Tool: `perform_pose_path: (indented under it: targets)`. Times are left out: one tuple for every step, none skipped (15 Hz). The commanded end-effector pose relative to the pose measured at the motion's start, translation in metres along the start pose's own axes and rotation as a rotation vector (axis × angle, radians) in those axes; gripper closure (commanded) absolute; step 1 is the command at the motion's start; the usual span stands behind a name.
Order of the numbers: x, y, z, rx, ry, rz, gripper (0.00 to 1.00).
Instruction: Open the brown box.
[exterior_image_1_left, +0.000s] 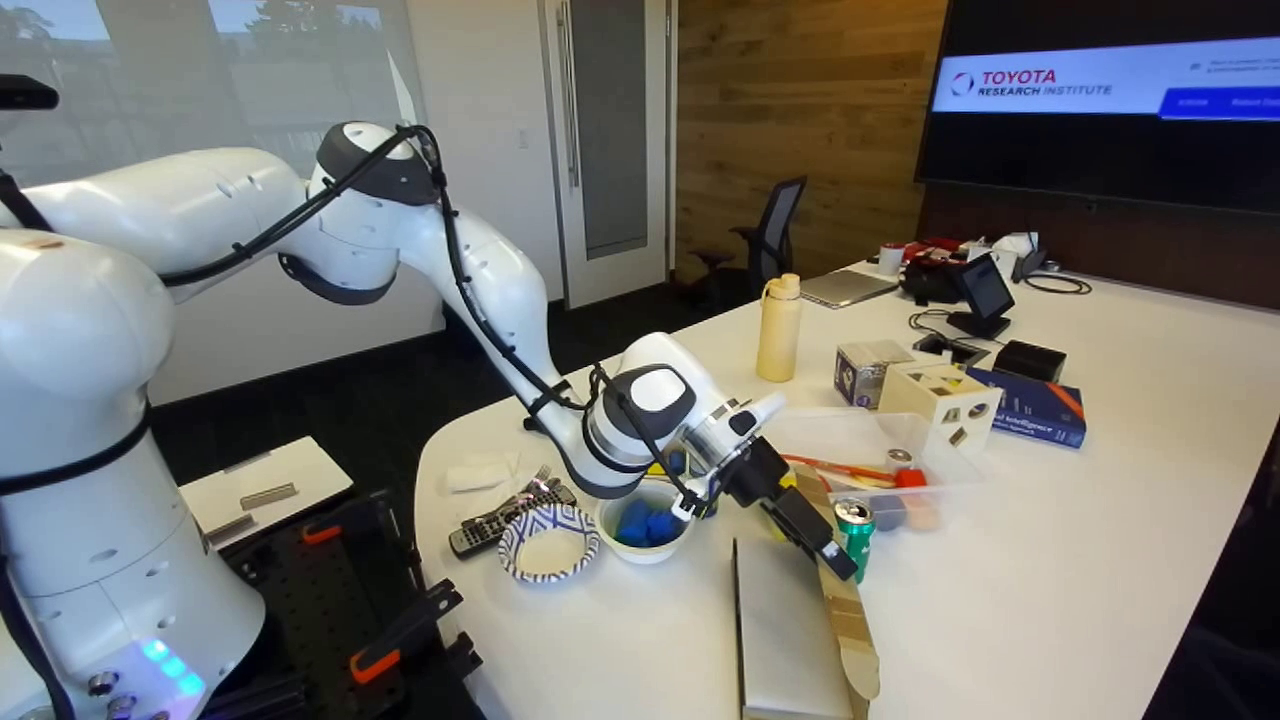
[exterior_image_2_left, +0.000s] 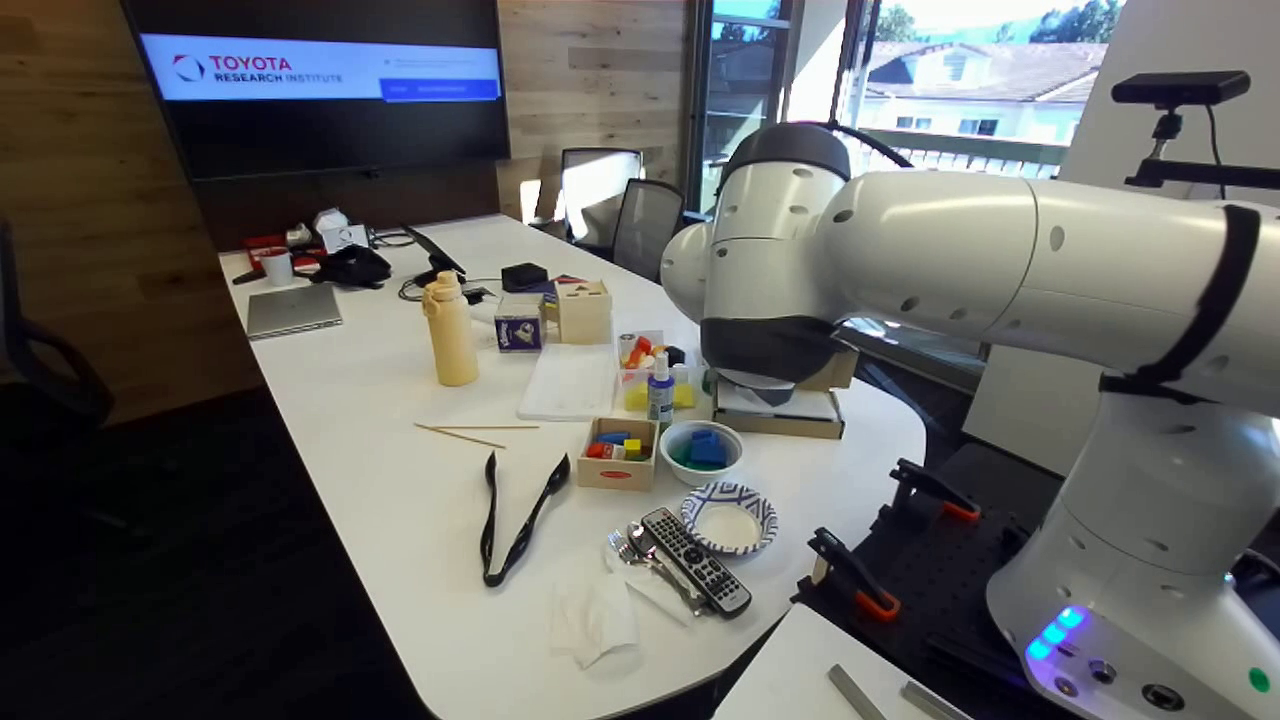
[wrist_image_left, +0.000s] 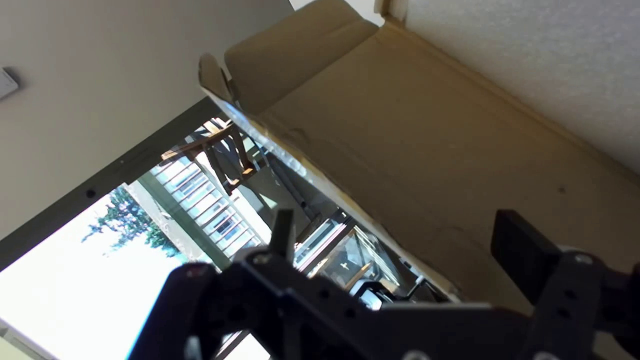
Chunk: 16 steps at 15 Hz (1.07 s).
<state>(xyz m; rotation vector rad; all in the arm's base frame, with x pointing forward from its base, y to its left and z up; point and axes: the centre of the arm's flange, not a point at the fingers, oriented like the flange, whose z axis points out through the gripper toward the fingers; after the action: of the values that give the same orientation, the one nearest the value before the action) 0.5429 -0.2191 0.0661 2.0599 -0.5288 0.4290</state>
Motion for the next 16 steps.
perform_pose_path:
  targets:
    - [0.015,-0.013,0.015,-0.062,-0.006,0.045,0.0]
    - [0.018,-0.014,0.016,-0.071,-0.01,0.052,0.0]
    - [0.021,-0.015,0.019,-0.084,-0.016,0.062,0.0]
    - [0.023,-0.017,0.021,-0.095,-0.022,0.067,0.0]
    - [0.025,-0.021,0.025,-0.107,-0.031,0.069,0.0]
    - [0.028,-0.023,0.029,-0.12,-0.039,0.067,0.0]
    - [0.032,-0.027,0.034,-0.127,-0.053,0.061,0.0]
    - [0.034,-0.029,0.037,-0.13,-0.066,0.05,0.0]
    - [0.037,-0.032,0.042,-0.126,-0.084,0.034,0.0]
    - [0.04,-0.034,0.047,-0.114,-0.108,0.023,0.0]
    - [0.042,-0.036,0.053,-0.099,-0.131,0.011,0.0]
    - [0.043,-0.039,0.059,-0.076,-0.155,-0.009,0.0]
    - [0.044,-0.041,0.064,-0.057,-0.172,-0.027,0.0]
    - [0.045,-0.043,0.069,-0.033,-0.19,-0.046,0.0]
    - [0.046,-0.044,0.073,-0.013,-0.203,-0.063,0.0]
    - [0.046,-0.044,0.077,0.004,-0.215,-0.077,0.0]
